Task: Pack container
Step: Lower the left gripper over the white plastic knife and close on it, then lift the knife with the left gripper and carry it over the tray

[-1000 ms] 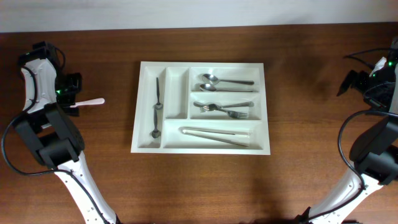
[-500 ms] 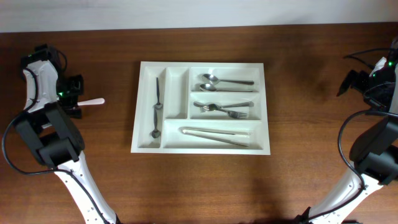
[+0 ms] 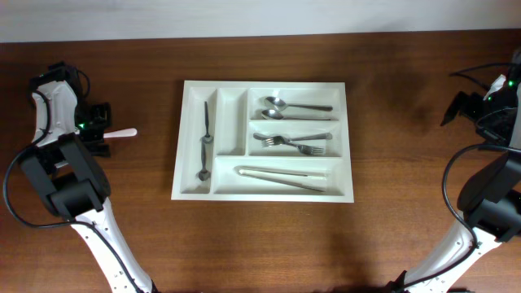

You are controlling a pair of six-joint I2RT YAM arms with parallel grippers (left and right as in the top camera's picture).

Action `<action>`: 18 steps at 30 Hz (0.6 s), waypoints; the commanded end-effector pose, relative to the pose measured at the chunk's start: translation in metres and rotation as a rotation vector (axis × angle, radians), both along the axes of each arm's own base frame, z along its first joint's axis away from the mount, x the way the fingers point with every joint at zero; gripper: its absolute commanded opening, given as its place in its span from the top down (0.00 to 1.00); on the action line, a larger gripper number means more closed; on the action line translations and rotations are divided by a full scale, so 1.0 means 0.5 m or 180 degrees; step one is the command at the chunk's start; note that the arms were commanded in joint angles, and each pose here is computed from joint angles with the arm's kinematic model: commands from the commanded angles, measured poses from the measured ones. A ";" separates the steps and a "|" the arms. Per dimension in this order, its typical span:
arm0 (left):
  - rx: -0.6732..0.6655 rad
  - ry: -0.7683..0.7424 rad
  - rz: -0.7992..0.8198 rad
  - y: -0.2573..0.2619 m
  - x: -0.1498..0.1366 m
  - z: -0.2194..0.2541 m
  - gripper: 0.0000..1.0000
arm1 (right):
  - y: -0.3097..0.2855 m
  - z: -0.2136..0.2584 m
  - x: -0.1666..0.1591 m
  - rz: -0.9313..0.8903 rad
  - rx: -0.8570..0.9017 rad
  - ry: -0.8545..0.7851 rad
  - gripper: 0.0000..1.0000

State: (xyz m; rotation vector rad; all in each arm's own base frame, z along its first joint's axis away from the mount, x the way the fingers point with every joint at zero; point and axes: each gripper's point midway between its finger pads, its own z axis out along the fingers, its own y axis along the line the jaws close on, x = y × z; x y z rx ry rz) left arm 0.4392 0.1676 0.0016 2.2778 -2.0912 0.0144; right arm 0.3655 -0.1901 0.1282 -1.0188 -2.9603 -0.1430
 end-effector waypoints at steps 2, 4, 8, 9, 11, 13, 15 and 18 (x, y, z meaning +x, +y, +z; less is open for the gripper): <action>-0.0081 0.0174 0.0044 -0.005 -0.025 -0.035 0.43 | 0.003 0.027 0.006 0.0039 -0.0046 -0.0119 0.01; -0.0079 0.0172 0.0044 -0.004 -0.025 -0.035 0.59 | 0.003 0.027 0.006 0.0039 -0.0046 -0.0119 0.01; -0.0077 0.0172 0.0044 -0.004 -0.025 -0.035 0.83 | 0.003 0.027 0.006 0.0039 -0.0046 -0.0119 0.01; -0.0078 0.0174 0.0044 -0.004 -0.025 -0.035 0.89 | 0.003 0.027 0.006 0.0039 -0.0046 -0.0119 0.01; -0.0078 0.0174 0.0043 -0.004 -0.025 -0.035 0.92 | 0.003 0.027 0.006 0.0039 -0.0046 -0.0119 0.01; -0.0077 0.0174 0.0038 -0.004 -0.025 -0.035 0.95 | 0.003 0.027 0.006 0.0039 -0.0046 -0.0119 0.01; -0.0072 0.0165 -0.0043 -0.003 -0.025 -0.035 0.98 | 0.003 0.027 0.006 0.0039 -0.0046 -0.0119 0.01; -0.0059 0.0094 -0.0338 0.001 -0.015 -0.027 0.98 | 0.003 0.027 0.006 0.0039 -0.0046 -0.0119 0.01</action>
